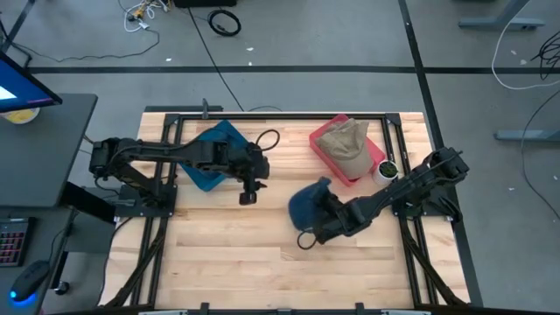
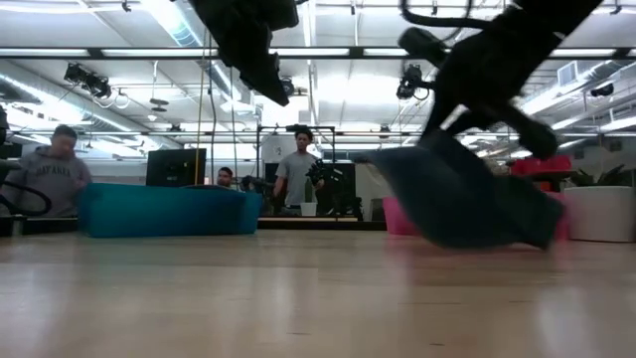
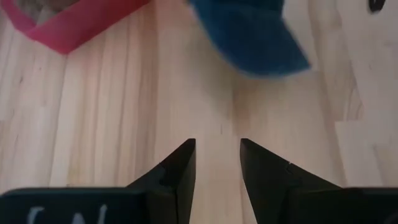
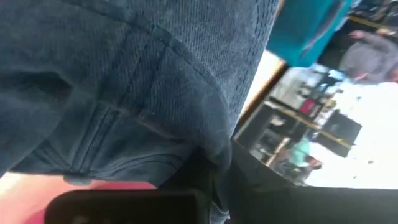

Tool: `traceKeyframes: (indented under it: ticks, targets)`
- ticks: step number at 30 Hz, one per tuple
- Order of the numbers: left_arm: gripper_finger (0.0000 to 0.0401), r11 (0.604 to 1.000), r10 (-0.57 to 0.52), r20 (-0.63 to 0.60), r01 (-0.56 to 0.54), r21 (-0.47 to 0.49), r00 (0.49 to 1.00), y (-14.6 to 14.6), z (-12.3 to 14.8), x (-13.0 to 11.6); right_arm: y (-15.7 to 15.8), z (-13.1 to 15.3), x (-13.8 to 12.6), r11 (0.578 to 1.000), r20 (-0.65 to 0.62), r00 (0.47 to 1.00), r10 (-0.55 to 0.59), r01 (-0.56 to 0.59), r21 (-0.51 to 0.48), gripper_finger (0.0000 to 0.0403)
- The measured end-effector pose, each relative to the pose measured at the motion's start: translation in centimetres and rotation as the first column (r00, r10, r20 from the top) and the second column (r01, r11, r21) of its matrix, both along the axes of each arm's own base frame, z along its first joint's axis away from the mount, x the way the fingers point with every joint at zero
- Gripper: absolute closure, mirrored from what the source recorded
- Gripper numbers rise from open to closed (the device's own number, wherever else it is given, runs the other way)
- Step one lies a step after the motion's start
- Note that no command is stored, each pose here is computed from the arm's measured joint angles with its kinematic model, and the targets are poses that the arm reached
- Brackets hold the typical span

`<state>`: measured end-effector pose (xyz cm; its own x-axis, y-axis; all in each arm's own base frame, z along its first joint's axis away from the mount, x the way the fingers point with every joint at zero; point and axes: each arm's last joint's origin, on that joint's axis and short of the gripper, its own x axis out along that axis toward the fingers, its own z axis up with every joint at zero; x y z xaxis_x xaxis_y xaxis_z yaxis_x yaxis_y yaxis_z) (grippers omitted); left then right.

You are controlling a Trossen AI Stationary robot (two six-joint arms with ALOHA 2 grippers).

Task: Pick & Place hat
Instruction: Put the blue cap into the blue bin

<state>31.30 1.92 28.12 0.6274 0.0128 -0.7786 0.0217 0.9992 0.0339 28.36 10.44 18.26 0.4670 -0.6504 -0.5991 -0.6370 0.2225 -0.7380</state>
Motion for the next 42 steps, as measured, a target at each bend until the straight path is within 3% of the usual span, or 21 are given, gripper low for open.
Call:
traceKeyframes:
  ticks: [6, 10, 13, 26, 35, 42]
  targets:
    - [0.0273, 1.0, -0.014, 0.017, 0.014, -0.012, 1.0, -0.9, -0.5, 0.8, -0.7, 0.7, 2.0, 0.995, 0.045, 0.995, 0.087, -0.084, -0.062, 0.0384]
    - [0.0273, 0.978, 0.094, -0.019, -0.096, -0.188, 0.995, -0.9, -2.1, 2.1, -0.8, 1.1, 2.8, 0.983, 0.039, 0.988, 0.147, -0.142, -0.116, 0.0384]
    - [0.0273, 0.956, 0.069, 0.001, -0.066, -0.285, 0.998, -0.4, -2.9, 3.1, -0.8, 1.3, 3.1, 0.976, 0.032, 0.984, 0.175, -0.169, -0.136, 0.0385]
    - [0.0273, 0.887, 0.122, 0.034, -0.093, -0.452, 0.992, 3.3, -3.4, 3.8, -0.7, 1.5, 3.4, 0.965, 0.023, 0.978, 0.208, -0.201, -0.169, 0.0385]
    - [0.0273, 0.863, 0.108, 0.006, -0.091, -0.497, 0.994, 2.8, -4.4, 4.4, -1.2, 2.1, 4.1, 0.954, 0.045, 0.978, 0.204, -0.189, -0.232, 0.0385]
    - [0.0279, 0.89, 0.047, 0.029, -0.029, -0.456, 0.998, 2.1, -4.7, 4.7, -1.6, 2.1, 4.2, 0.954, 0.039, 0.98, 0.198, -0.183, -0.236, 0.0384]
